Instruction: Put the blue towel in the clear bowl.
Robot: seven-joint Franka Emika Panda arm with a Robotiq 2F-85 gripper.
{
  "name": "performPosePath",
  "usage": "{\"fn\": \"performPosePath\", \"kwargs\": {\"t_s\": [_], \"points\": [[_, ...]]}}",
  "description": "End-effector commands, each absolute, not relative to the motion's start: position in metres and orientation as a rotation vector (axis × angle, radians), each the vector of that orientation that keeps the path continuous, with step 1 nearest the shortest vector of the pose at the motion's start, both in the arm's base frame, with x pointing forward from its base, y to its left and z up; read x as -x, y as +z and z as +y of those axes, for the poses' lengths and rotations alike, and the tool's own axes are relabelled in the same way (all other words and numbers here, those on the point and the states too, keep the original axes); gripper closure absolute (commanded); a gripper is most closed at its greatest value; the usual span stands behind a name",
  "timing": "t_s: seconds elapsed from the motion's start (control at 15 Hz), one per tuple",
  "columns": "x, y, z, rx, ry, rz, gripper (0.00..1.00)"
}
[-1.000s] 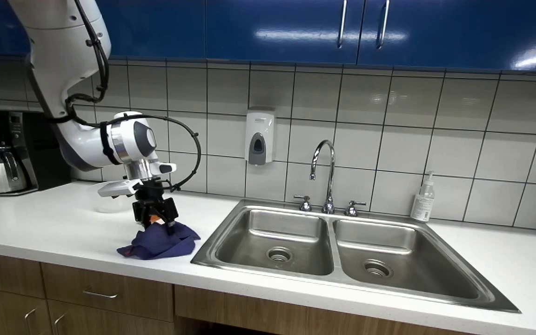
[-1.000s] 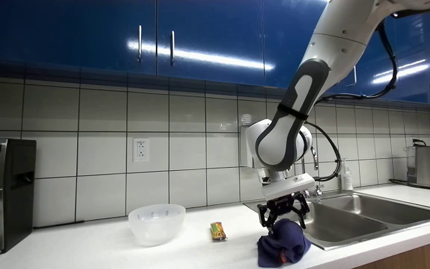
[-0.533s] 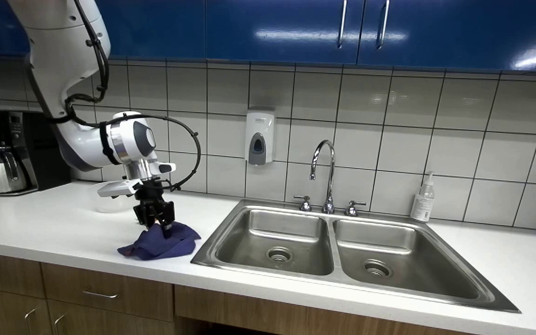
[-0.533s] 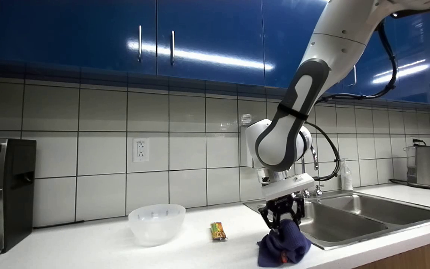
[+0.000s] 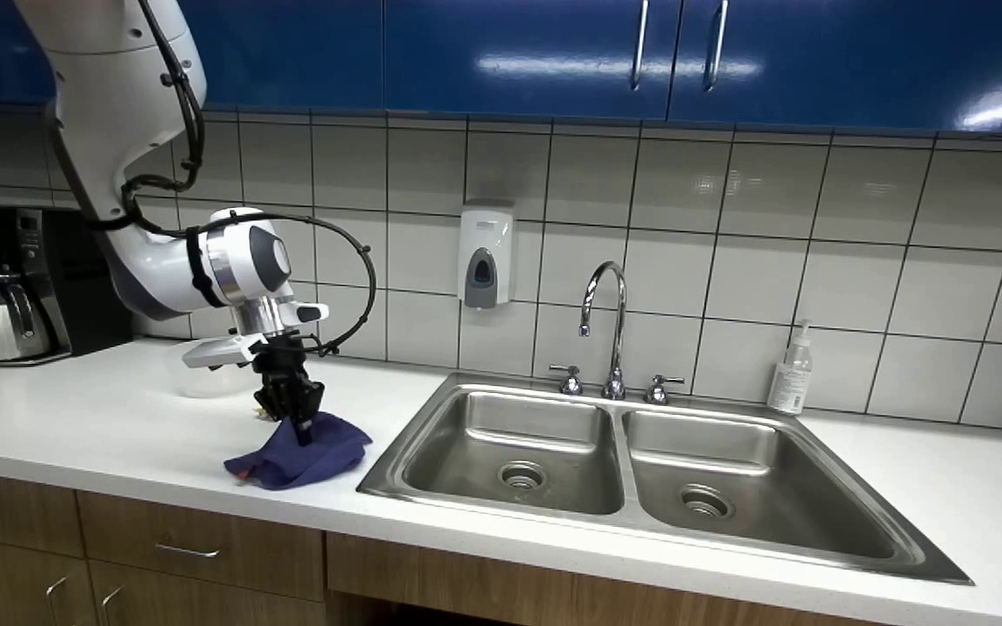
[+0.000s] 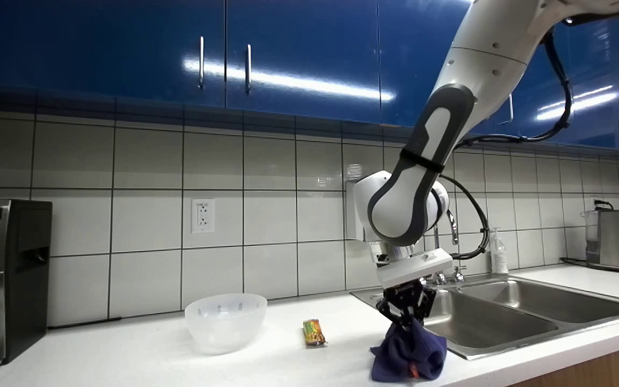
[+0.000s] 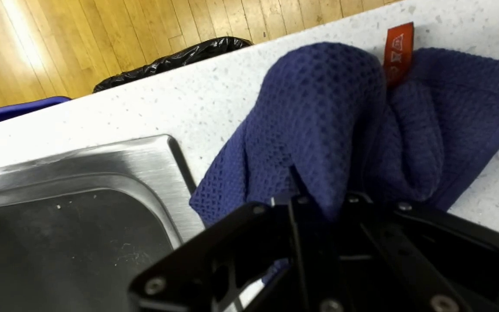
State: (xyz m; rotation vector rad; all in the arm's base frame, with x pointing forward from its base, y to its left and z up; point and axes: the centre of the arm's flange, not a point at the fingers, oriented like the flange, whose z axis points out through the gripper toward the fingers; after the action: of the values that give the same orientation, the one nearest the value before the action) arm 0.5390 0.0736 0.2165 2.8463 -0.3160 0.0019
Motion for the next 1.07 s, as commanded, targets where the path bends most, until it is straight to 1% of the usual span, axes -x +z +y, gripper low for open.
{"fn": "performPosePath", "kwargs": {"t_s": [0.0, 0.27, 0.6, 1.0], "points": [[-0.531, 0.24, 0.073, -2.826, 0.044, -0.316, 0.98], [-0.519, 0.264, 0.072, -2.841, 0.077, -0.319, 0.98], [-0.491, 0.31, 0.076, -2.872, 0.158, -0.304, 0.98], [-0.462, 0.356, 0.104, -2.9, 0.27, -0.223, 0.98]]}}
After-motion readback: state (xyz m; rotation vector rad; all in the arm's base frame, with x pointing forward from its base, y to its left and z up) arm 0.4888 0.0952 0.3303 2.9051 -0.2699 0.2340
